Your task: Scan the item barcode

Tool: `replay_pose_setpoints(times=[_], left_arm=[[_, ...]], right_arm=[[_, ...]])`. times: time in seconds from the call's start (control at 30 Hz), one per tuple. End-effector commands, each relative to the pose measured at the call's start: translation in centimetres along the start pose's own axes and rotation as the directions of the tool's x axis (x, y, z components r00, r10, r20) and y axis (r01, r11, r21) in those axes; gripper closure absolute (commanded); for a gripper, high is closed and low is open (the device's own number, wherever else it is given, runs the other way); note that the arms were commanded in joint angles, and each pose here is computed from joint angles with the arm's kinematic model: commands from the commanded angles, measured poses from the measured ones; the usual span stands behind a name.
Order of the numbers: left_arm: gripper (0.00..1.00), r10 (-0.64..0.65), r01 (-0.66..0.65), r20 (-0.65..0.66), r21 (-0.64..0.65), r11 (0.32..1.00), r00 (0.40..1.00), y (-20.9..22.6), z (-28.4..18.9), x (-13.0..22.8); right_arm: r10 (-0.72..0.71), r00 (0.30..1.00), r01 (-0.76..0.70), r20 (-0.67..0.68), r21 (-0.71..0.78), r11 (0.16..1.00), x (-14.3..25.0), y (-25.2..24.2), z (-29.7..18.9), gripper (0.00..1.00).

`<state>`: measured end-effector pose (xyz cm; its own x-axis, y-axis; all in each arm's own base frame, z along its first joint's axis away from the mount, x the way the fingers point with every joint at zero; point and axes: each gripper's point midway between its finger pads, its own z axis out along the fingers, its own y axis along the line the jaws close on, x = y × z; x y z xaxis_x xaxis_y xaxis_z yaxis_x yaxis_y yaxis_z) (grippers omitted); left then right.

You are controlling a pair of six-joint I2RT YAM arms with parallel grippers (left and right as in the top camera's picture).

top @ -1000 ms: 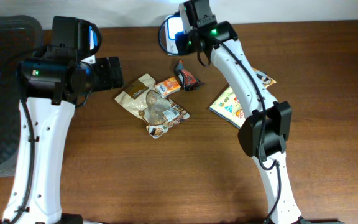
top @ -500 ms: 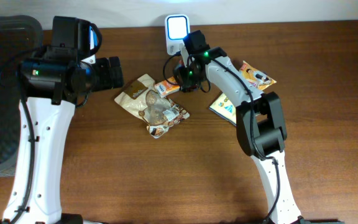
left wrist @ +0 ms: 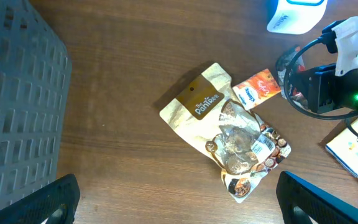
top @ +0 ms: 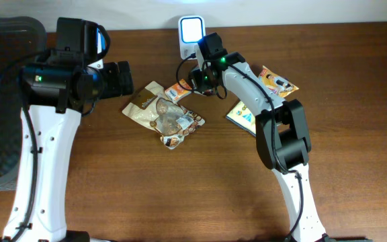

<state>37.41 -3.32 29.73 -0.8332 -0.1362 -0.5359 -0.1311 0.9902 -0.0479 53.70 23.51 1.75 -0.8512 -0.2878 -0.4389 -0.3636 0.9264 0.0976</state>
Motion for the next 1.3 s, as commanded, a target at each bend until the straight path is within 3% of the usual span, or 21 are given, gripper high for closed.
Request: replay_pose_setpoints(times=[0.0, 0.5, 0.73, 0.87, 1.1, 1.27], left_arm=[[0.01, -0.01, 0.01, 0.002, -0.007, 1.0, 1.0, 0.1, 0.0, -0.1], [0.01, -0.01, 0.01, 0.002, -0.007, 1.0, 1.0, 0.1, 0.0, -0.1], [0.01, -0.01, 0.01, 0.002, -0.007, 1.0, 1.0, 0.1, 0.0, -0.1], [0.01, -0.01, 0.01, 0.002, -0.007, 1.0, 1.0, 0.1, 0.0, -0.1], [0.01, -0.01, 0.01, 0.002, -0.007, 1.0, 1.0, 0.1, 0.0, -0.1], [0.01, -0.01, 0.01, 0.002, -0.007, 1.0, 1.0, 0.1, 0.0, -0.1]], right_arm=[[0.013, 1.0, -0.013, 0.003, 0.029, 1.0, -0.6, -0.2, -1.2, 0.96], [0.08, 0.969, -0.081, 0.235, -0.006, 0.997, -9.2, 0.9, -9.3, 0.96], [0.08, 0.855, -0.15, 0.512, 0.097, 0.984, -16.0, -1.2, -13.6, 0.96], [0.074, 0.822, -0.203, 0.565, 0.17, 0.964, -16.8, -2.9, -13.6, 0.96], [0.072, 0.844, -0.208, 0.531, 0.201, 0.957, -15.9, -3.5, -11.3, 0.96], [0.083, 0.821, -0.232, 0.565, 0.197, 0.953, -16.7, -4.2, -14.9, 0.96]])
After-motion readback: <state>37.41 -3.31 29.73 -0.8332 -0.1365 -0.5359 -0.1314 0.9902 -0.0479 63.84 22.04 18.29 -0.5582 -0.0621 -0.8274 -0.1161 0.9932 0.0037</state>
